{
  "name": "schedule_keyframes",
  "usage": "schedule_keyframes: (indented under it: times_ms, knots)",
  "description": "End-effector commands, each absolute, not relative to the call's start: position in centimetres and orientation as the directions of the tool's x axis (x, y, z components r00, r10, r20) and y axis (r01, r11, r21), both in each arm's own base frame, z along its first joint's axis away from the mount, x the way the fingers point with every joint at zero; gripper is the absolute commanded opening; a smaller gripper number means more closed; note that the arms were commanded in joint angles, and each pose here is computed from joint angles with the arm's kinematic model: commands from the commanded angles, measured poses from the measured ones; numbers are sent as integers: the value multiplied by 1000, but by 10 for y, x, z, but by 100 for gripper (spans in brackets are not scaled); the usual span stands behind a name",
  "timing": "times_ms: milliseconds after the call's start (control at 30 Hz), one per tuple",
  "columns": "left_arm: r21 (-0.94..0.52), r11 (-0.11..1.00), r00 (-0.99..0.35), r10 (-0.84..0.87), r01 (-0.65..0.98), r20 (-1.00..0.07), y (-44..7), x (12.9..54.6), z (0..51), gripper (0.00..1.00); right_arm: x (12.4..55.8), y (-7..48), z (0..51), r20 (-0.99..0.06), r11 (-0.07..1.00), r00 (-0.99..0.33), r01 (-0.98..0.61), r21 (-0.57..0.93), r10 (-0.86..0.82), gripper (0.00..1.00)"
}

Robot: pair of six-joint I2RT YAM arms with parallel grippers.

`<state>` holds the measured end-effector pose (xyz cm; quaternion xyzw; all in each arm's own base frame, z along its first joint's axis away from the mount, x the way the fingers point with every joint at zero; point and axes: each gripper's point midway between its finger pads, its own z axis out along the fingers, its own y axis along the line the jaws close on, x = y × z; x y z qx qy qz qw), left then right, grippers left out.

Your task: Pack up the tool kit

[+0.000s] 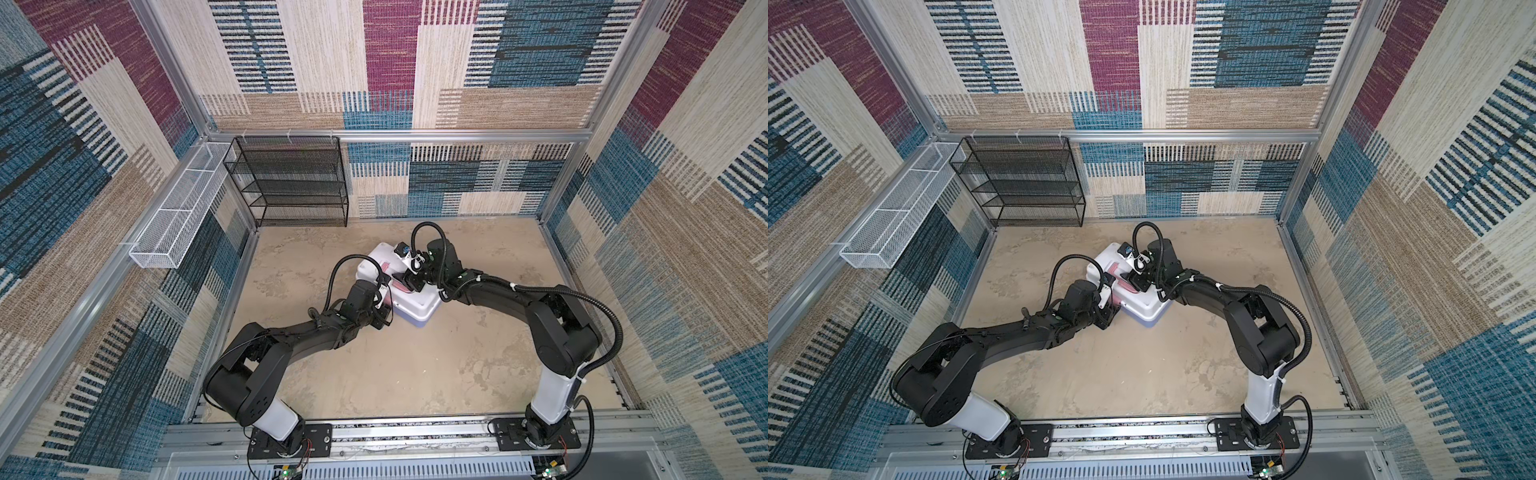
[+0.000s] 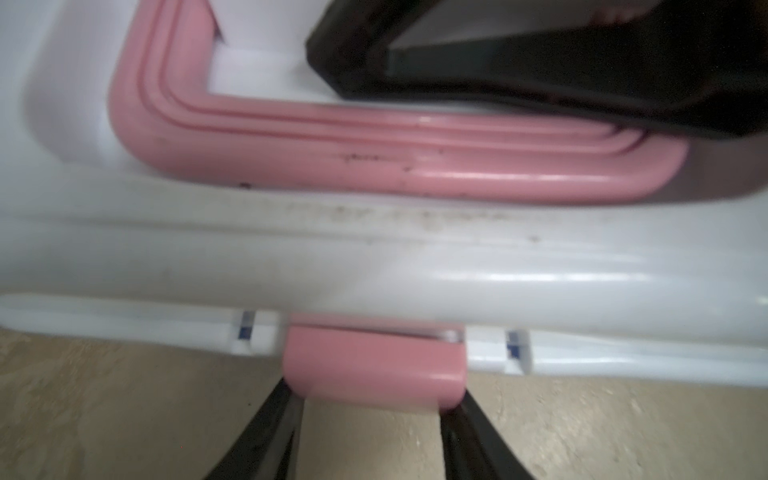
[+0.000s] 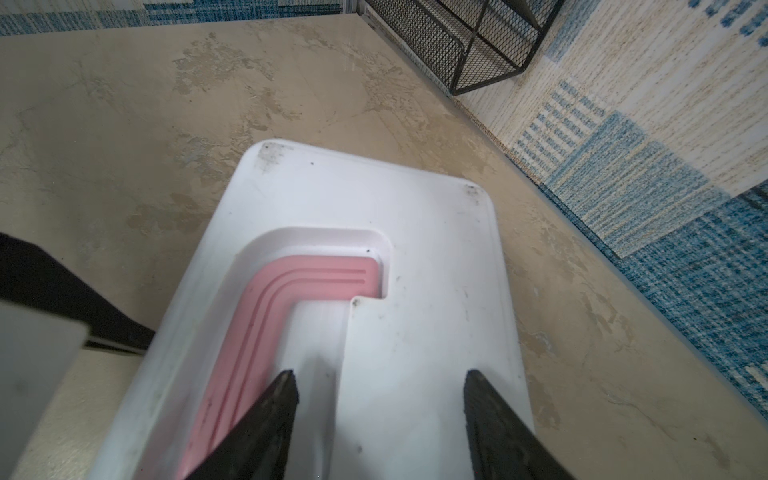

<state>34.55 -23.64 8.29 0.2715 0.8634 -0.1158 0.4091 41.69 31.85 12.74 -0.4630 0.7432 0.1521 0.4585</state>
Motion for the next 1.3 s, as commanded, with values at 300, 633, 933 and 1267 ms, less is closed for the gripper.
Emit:
schedule_keyframes:
  times_ms: [300, 633, 933, 1267]
  knots:
    - [55, 805, -392, 346, 591, -852, -253, 366, 128, 35, 349, 268, 30, -511, 498, -417, -867, -25, -752, 65]
    - [43, 803, -405, 346, 595, -847, -261, 374, 119, 35, 348, 268, 31, -515, 498, -416, -867, -25, -749, 65]
    - [54, 806, -397, 347, 589, -849, -261, 380, 119, 34, 347, 268, 29, -514, 500, -421, -866, -18, -747, 64]
    - [62, 822, -401, 341, 567, -850, -252, 379, 117, 41, 346, 266, 26, -505, 507, -432, -862, -14, -747, 64]
